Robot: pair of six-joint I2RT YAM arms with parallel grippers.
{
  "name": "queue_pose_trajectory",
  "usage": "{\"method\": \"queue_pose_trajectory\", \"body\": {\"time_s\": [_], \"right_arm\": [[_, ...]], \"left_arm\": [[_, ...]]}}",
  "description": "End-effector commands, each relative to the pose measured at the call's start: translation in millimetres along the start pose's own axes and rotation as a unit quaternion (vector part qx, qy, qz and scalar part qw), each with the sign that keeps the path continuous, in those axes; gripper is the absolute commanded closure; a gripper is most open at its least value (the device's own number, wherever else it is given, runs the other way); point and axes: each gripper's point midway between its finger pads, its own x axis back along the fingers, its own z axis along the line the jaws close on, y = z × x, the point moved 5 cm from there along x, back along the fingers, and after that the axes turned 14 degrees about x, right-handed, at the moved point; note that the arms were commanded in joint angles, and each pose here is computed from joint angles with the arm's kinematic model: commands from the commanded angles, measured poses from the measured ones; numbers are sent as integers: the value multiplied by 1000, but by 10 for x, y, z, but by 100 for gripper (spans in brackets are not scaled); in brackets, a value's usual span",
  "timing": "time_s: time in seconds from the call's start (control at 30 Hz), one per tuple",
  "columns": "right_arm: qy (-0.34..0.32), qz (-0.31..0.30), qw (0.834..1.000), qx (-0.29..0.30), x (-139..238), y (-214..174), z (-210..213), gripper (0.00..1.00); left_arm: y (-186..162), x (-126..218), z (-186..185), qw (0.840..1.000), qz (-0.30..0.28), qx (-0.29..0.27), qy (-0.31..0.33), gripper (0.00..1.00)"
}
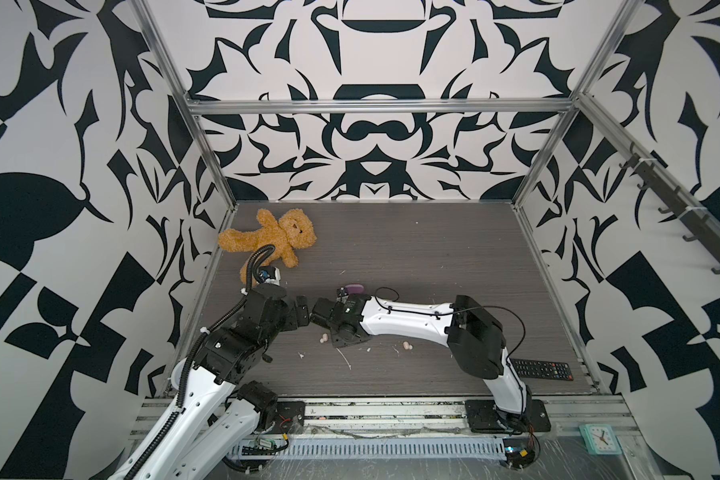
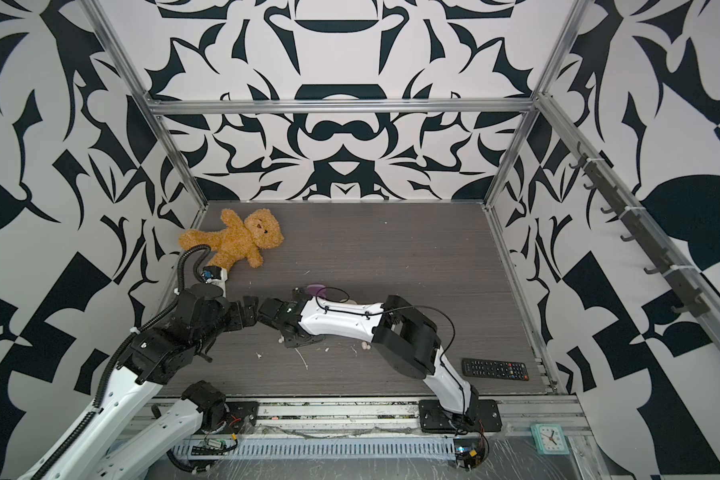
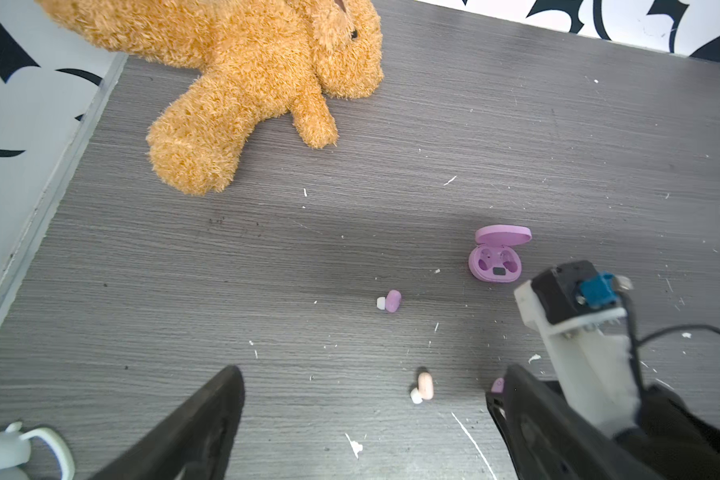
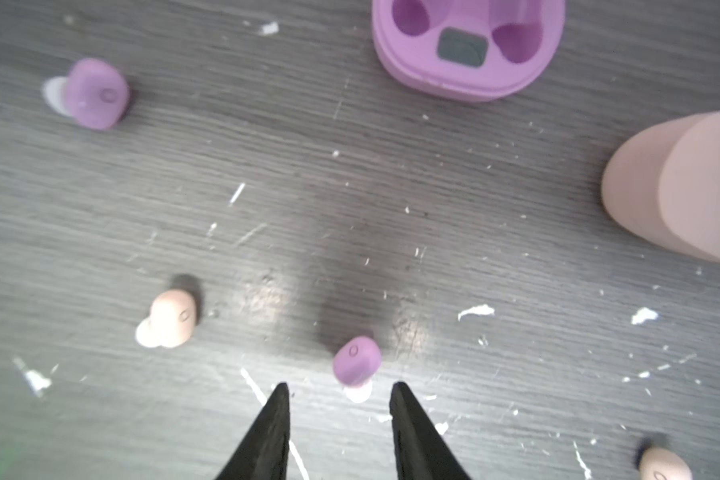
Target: Insert the wireless bluetooth earbuds into the charging case
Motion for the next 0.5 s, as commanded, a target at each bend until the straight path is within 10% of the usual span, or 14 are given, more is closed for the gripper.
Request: {"method": "queue_pose_trajectory", "body": {"time_s": [0.0,0.47], "right_arm": [[29,-22,999,8,156,40,129,57],[96,15,995,20,-35,-123,425,56]], "left_arm": [[-26,-16,11,1000,2,1,0,1],[32,31,64,1000,-19,5,15,1]]}}
